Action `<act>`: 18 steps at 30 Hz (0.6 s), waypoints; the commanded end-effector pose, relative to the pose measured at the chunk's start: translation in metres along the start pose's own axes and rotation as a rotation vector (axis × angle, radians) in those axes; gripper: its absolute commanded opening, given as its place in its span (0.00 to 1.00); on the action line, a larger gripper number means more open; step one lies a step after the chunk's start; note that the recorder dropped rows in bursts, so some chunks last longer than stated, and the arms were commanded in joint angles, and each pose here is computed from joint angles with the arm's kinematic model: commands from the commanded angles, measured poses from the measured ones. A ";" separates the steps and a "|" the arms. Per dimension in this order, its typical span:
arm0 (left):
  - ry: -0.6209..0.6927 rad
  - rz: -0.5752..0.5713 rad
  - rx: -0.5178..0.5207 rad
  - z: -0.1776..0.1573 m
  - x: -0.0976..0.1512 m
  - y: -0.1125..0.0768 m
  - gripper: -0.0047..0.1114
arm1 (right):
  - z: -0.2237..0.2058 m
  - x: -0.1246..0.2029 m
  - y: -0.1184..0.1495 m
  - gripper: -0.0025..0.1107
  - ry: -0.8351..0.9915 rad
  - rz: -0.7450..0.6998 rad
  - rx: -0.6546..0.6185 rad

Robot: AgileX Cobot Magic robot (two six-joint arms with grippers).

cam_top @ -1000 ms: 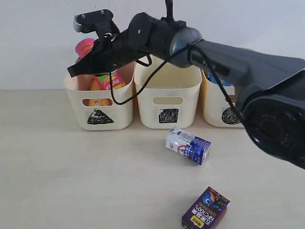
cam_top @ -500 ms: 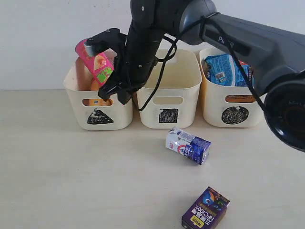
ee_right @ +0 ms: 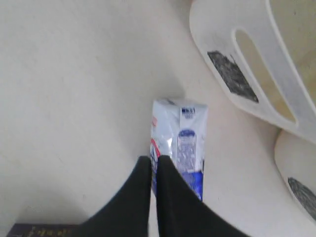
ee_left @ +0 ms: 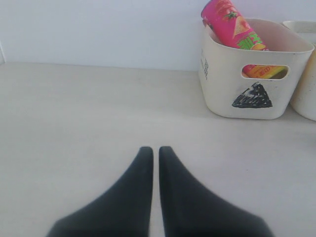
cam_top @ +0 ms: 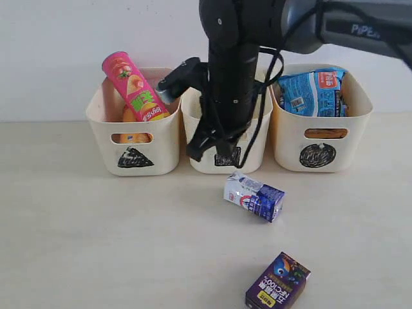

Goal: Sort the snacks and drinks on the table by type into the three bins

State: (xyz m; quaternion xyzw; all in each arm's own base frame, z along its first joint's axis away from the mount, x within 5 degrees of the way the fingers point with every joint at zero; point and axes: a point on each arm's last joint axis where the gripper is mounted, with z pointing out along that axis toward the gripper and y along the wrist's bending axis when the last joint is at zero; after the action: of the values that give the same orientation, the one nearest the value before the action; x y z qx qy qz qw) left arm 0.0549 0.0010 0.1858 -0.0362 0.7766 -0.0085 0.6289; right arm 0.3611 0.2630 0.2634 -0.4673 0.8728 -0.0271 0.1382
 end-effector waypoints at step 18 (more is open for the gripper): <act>-0.014 -0.007 0.004 -0.001 -0.002 0.000 0.07 | -0.033 0.213 -0.103 0.02 0.097 0.693 0.097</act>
State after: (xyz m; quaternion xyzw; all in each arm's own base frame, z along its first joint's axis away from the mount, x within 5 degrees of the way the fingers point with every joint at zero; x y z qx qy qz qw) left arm 0.0549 0.0010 0.1858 -0.0362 0.7766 -0.0085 0.6289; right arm 0.3350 0.0508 0.2652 -0.1875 0.9756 -0.0553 0.0995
